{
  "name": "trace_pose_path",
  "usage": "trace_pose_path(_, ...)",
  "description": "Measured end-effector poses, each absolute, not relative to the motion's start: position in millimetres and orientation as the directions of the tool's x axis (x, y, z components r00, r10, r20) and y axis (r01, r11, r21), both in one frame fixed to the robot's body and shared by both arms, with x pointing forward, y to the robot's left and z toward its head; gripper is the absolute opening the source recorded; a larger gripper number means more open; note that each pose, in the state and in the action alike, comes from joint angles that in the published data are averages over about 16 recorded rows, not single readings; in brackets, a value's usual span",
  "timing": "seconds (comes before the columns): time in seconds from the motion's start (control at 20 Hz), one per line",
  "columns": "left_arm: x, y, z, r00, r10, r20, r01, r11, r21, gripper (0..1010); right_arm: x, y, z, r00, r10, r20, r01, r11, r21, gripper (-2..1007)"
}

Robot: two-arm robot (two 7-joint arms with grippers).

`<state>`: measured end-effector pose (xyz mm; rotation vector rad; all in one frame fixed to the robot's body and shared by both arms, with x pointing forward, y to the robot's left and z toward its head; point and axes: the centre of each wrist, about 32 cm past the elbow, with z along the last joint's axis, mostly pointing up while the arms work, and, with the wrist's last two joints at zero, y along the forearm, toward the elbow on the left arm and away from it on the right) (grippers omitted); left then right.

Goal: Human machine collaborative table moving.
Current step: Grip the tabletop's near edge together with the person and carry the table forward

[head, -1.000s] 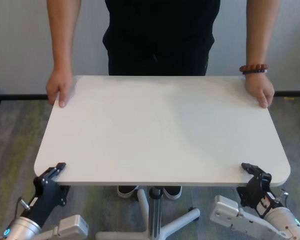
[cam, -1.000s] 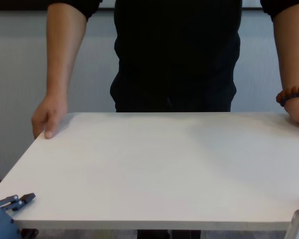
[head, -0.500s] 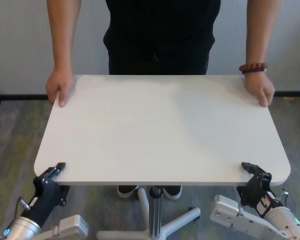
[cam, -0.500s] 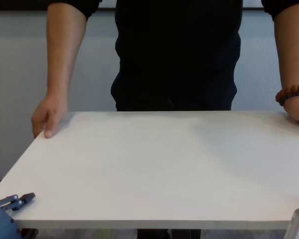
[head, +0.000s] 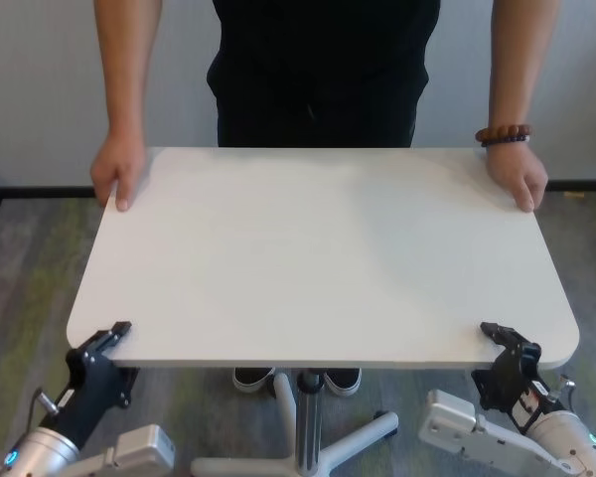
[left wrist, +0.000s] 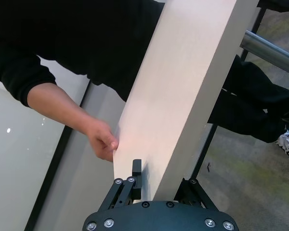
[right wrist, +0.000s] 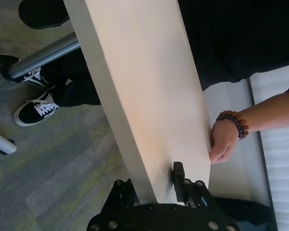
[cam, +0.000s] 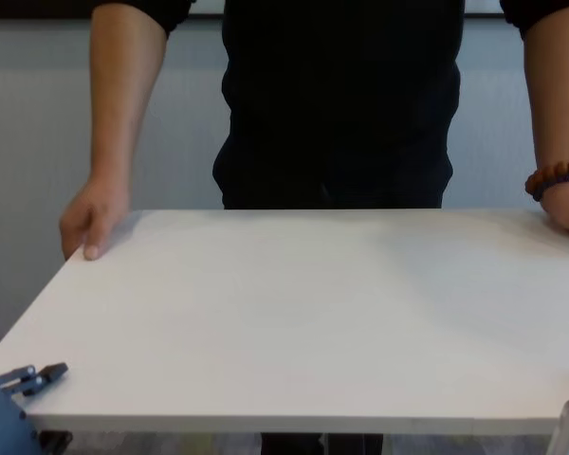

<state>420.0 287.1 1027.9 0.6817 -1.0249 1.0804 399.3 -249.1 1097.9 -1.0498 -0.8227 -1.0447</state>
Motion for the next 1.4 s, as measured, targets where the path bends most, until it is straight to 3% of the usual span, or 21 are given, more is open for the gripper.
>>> trace_pose_path(0.65, 428.9, 281.0, 1046.8, 0.092, 0.37, 0.924, -0.935, 0.352, -0.048, 322, 403.5, -254.8, 1115.6, 0.313, -0.243, 0.918, 0.948, 0.136, -0.287, 354)
trace_pose_path(1.4, 454.8, 266.8, 1056.5, 0.069, 0.374, 0.925, -0.933, 0.352, -0.072, 323, 430.2, -271.0, 1126.9, 0.333, -0.226, 0.915, 0.942, 0.123, -0.312, 356)
